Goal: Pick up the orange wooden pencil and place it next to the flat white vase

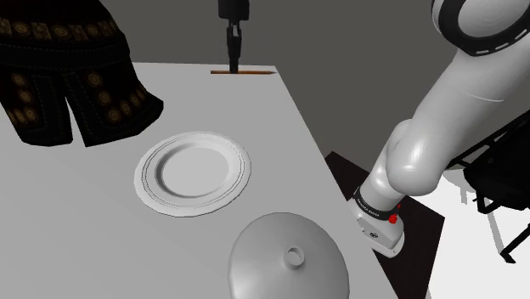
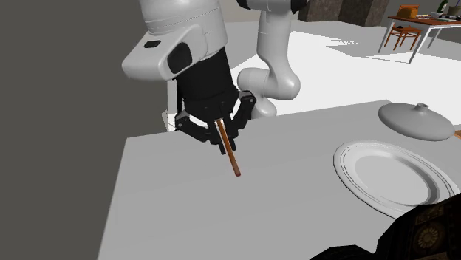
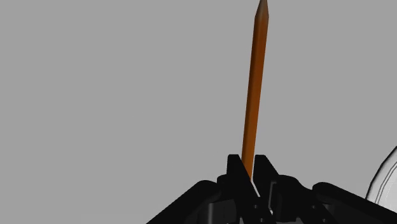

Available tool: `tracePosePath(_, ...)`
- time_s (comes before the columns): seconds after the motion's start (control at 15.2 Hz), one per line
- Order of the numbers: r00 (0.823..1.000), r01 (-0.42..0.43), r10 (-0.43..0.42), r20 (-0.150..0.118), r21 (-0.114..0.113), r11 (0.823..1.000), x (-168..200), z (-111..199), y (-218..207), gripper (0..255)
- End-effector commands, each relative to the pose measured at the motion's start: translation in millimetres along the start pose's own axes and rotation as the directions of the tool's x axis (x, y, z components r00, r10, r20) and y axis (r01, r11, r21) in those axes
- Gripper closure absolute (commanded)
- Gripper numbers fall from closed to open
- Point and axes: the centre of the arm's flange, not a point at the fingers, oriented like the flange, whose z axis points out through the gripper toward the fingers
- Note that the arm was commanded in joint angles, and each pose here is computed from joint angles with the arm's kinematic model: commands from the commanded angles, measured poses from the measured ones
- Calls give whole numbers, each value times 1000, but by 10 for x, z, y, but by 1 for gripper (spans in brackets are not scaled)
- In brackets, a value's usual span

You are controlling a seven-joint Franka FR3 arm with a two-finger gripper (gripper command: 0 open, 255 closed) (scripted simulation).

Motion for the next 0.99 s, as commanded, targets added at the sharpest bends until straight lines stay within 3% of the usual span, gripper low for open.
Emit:
tracePosePath(0.0,1000,0,0,0,0,1000,-4,-108,-15,255)
tracePosePath(0.92,1000,0,0,0,0,1000,44,-731,-292,255)
